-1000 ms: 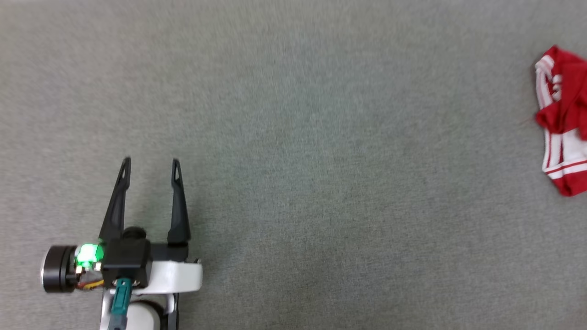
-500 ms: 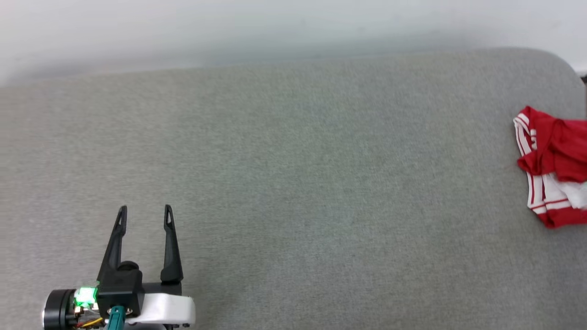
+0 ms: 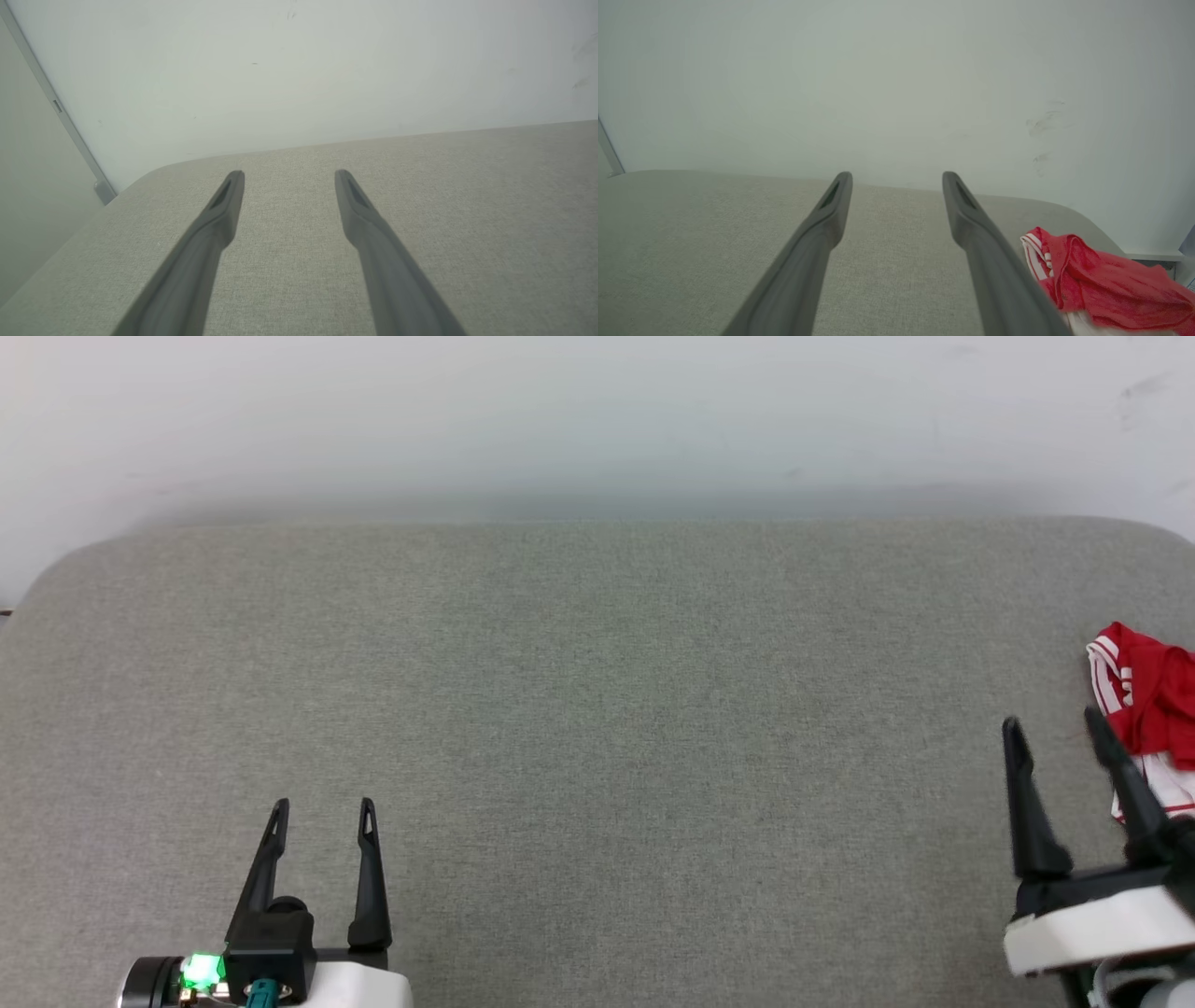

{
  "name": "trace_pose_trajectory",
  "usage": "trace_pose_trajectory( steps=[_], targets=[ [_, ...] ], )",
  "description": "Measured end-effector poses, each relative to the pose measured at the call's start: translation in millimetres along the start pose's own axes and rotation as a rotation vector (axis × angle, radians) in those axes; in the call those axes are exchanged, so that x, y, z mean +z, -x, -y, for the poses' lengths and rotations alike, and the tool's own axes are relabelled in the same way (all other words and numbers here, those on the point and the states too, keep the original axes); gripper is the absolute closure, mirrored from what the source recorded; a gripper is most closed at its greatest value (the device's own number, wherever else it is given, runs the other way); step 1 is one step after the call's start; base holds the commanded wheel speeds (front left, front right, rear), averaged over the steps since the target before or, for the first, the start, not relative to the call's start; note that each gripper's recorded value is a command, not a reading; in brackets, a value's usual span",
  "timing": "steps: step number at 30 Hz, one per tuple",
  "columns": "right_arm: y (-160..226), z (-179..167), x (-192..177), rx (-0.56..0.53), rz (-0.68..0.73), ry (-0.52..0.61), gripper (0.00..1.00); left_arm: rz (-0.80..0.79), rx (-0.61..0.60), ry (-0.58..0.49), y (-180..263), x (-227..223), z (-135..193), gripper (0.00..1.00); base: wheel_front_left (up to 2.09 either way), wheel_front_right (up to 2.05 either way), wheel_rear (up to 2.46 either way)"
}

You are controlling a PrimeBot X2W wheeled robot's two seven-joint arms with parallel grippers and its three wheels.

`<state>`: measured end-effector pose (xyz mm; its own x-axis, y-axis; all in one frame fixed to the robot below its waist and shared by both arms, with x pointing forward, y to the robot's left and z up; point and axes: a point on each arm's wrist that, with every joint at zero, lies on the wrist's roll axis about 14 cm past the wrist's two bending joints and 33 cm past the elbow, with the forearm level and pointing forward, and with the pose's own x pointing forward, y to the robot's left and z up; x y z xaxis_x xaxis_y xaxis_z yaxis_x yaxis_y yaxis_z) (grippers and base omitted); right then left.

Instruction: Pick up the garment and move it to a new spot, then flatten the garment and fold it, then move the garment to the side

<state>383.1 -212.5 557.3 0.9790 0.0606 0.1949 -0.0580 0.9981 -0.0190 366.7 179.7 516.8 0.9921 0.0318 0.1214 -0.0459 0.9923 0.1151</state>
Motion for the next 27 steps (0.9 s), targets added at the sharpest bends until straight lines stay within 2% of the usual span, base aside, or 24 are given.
trace_pose_trajectory(
  steps=[10,27],
  targets=[
    [27,-17,-32,-0.006,-0.086,-0.077,0.0,-0.005,-0.008,0.0,12,0,-1,0.0,0.0,0.0,0.0],
    [37,-25,-23,-0.005,-0.05,-0.062,0.0,-0.022,-0.019,0.023,27,-3,3,0.0,0.0,0.0,0.0]
  ],
)
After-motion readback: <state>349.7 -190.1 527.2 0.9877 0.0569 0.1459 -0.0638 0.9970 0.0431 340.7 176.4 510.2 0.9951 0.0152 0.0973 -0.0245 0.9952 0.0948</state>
